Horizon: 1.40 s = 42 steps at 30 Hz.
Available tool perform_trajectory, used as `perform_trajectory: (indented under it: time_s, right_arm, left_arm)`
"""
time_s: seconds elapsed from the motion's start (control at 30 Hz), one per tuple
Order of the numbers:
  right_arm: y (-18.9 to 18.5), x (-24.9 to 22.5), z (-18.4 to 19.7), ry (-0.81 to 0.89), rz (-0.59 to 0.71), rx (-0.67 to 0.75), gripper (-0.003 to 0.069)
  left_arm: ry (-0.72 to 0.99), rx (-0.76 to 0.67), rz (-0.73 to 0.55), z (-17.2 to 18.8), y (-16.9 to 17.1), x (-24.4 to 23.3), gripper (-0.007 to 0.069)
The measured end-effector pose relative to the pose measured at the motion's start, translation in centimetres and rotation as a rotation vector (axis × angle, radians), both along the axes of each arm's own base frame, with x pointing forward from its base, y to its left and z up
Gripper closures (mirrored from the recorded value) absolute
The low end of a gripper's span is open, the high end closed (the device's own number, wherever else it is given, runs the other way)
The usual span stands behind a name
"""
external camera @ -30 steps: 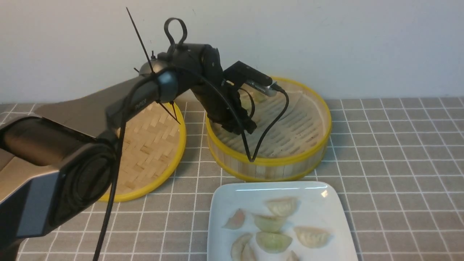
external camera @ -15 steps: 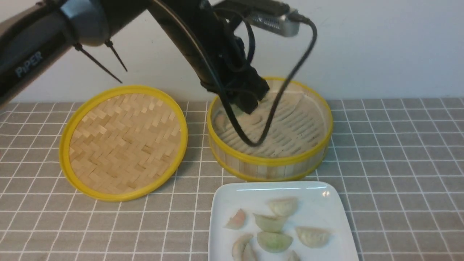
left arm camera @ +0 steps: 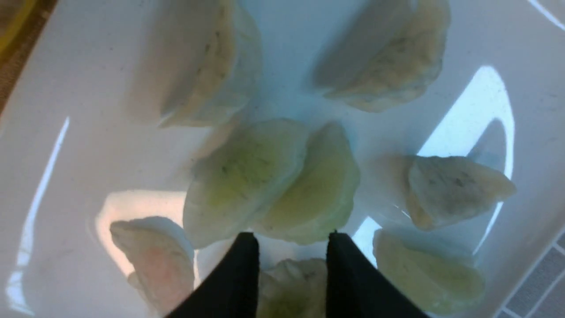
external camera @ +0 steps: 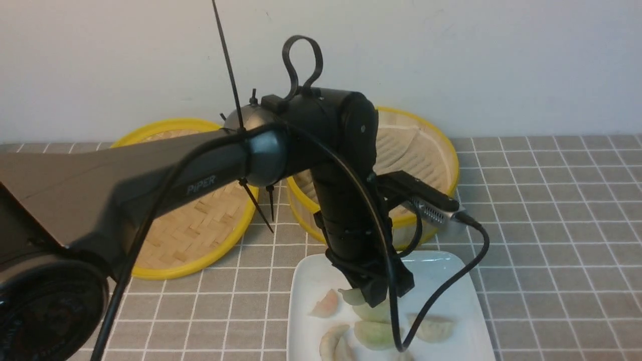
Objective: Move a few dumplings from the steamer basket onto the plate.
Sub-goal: Use the left arm to put the dumpling into the plate, then use the left arm to grab a dumpling from the steamer
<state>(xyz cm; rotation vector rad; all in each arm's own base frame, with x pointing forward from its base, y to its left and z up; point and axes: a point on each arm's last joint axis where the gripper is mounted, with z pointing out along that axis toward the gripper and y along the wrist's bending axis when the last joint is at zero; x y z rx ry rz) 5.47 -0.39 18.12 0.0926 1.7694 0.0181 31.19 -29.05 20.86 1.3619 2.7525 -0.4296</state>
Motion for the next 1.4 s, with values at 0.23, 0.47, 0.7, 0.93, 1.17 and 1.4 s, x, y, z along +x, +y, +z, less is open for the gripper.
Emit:
perform_trajectory:
  time_s: [0.23,0.47,0.7,0.93,1.17,1.4]
  right_arm:
    - [0.0,0.0,0.0,0.0,0.0,0.0,0.0673]
    - [0.0,0.0,0.0,0.0,0.0,0.0,0.0673]
    - [0.0,0.0,0.0,0.0,0.0,0.001,0.0673]
    - [0.0,0.0,0.0,0.0,0.0,0.001,0.0673]
    - [0.0,0.0,0.0,0.0,0.0,0.001,0.0673]
    - [0.0,0.0,0.0,0.0,0.0,0.001,0.0673]
  left_arm:
    - [-0.072,-0.028,0.005,1.7,-0.5,0.9,0.0237]
    - [-0.329,-0.122,0.066,6.7,-0.4,4.5,0.0349]
    - [-0.499,-0.244,0.212,7.7,2.5,12.1,0.0618]
    - [-0.562,-0.228,0.221,2.6,3.7,16.4,0.0527]
    - [-0.552,-0.219,0.224,-0.9,3.4,17.5,0.0279]
    - [-0.542,-0.207,0.204,-2.0,3.3,17.6,0.0209]
